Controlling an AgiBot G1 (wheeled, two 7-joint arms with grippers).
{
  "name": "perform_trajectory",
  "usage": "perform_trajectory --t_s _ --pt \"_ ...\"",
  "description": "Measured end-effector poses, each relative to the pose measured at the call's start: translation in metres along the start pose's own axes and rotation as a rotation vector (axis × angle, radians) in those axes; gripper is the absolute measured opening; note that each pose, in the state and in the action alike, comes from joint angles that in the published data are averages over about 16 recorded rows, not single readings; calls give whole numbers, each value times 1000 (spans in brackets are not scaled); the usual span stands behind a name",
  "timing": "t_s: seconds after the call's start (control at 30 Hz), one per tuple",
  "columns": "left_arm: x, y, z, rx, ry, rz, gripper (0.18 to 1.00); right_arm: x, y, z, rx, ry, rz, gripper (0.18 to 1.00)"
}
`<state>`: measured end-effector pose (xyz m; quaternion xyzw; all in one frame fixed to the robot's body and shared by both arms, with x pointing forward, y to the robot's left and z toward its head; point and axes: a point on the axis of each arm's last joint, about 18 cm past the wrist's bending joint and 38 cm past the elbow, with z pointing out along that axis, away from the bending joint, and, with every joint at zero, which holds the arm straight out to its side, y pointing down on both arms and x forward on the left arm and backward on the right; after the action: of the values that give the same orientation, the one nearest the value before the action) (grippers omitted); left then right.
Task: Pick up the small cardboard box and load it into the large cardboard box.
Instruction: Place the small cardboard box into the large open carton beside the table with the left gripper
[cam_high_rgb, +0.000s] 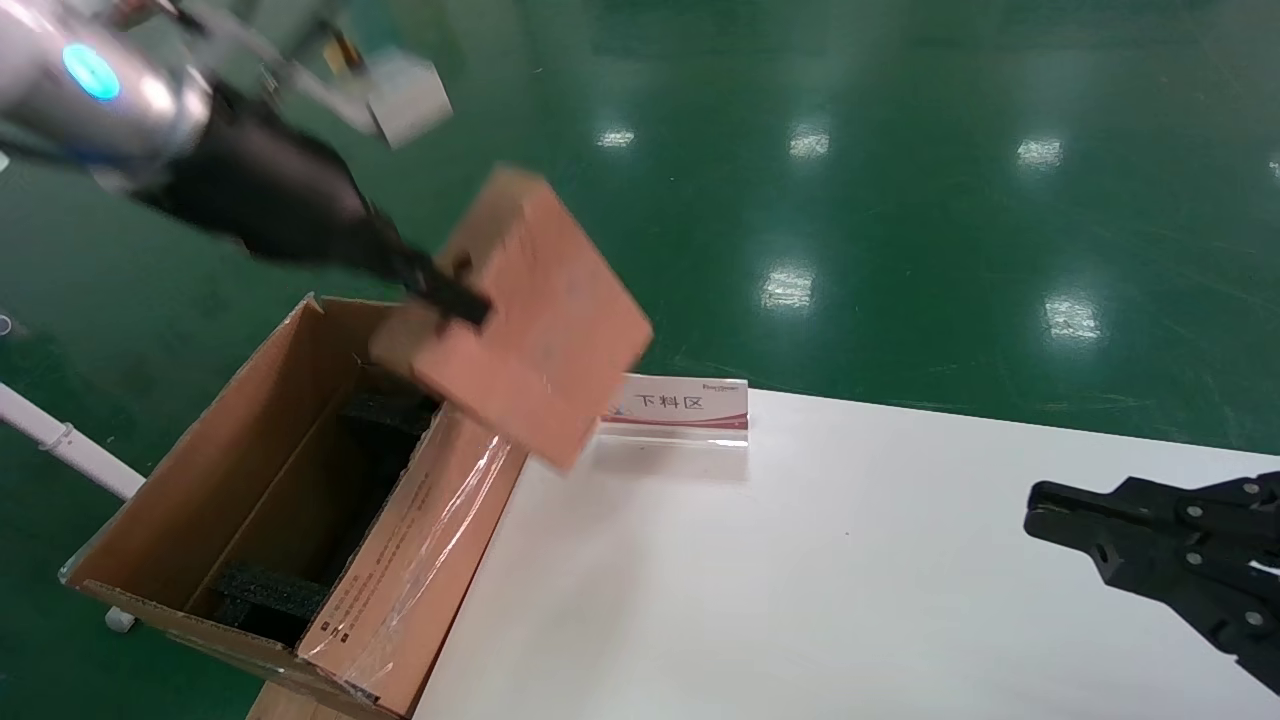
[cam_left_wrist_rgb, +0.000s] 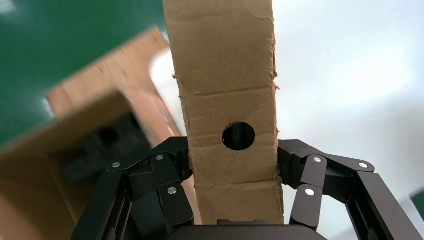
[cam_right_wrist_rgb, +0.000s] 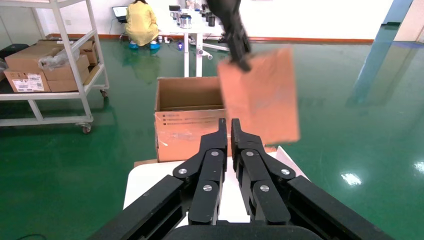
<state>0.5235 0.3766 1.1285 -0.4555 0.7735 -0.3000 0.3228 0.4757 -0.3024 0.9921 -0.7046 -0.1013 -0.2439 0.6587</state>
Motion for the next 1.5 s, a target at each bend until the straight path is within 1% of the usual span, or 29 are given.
perform_trajectory --t_s 0.13,0.27,0.43,0.6,0.73,1.0,1.3,1.5 --pt "-22 -9 -28 45 -48 -14 270 0 0 0 0 0 0 231" --pt "-44 -10 -53 55 -101 -25 268 0 0 0 0 0 0 206" --pt "-69 0 -73 18 -166 -28 267 0 0 0 0 0 0 193" --pt "-90 17 -80 -49 -213 -33 265 0 0 0 0 0 0 191" --pt "-102 34 -76 -109 -225 -42 265 0 0 0 0 0 0 191" --pt "-115 65 -55 -210 -207 -76 264 0 0 0 0 0 0 192" --pt "-124 89 -32 -272 -189 -125 263 0 0 0 0 0 0 206" --pt "-129 100 -18 -292 -192 -156 263 0 0 0 0 0 0 247"
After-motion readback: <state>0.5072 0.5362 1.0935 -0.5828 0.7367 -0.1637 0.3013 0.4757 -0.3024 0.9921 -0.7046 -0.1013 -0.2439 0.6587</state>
